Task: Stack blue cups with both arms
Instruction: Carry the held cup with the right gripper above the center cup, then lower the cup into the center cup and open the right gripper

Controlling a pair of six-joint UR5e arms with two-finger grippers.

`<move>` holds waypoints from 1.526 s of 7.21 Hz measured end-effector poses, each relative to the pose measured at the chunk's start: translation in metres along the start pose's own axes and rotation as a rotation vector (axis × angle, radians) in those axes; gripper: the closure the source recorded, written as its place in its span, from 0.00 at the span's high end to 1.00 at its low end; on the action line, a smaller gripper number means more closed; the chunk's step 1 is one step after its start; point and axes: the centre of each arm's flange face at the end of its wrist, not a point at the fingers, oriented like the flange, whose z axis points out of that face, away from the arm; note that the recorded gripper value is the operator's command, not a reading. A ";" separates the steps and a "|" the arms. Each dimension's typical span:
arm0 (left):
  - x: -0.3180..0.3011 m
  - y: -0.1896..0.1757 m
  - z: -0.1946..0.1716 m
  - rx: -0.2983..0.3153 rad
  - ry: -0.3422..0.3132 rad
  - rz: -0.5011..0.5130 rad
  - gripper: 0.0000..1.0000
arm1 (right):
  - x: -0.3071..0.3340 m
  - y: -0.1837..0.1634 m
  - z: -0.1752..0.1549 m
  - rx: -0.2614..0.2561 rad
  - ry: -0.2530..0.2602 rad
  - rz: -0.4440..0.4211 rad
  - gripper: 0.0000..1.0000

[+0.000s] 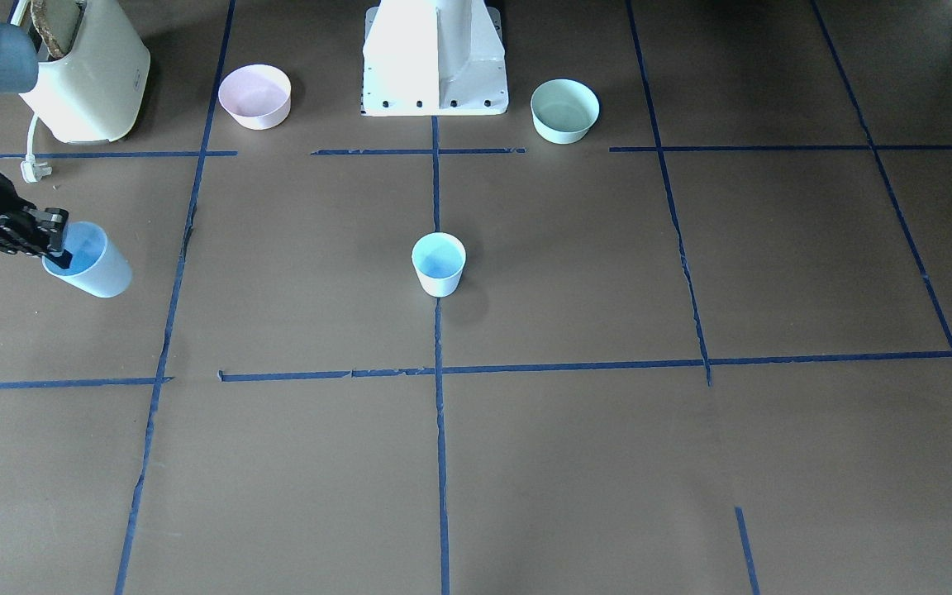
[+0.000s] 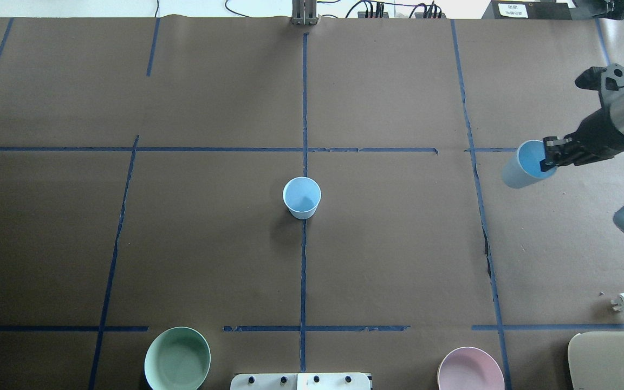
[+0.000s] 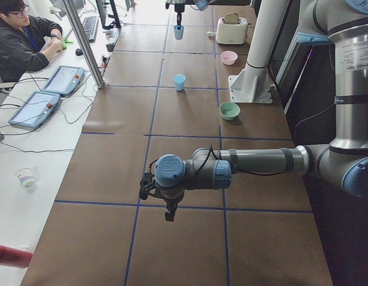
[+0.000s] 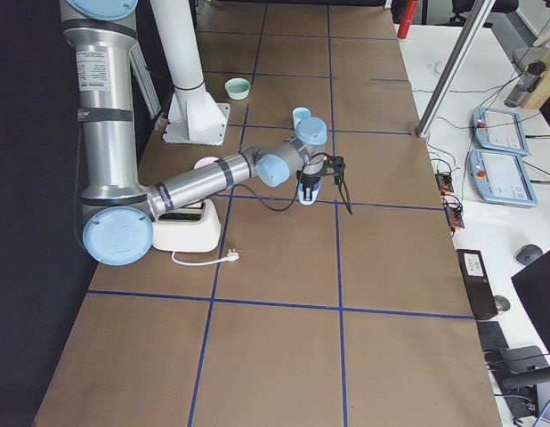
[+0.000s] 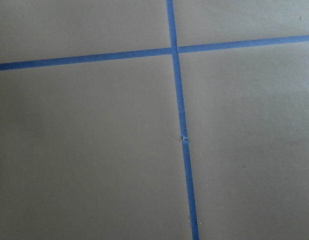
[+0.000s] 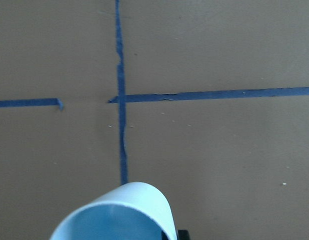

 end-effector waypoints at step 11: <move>0.003 -0.001 -0.002 0.003 -0.005 -0.026 1.00 | -0.395 0.090 0.055 0.076 0.028 0.265 0.00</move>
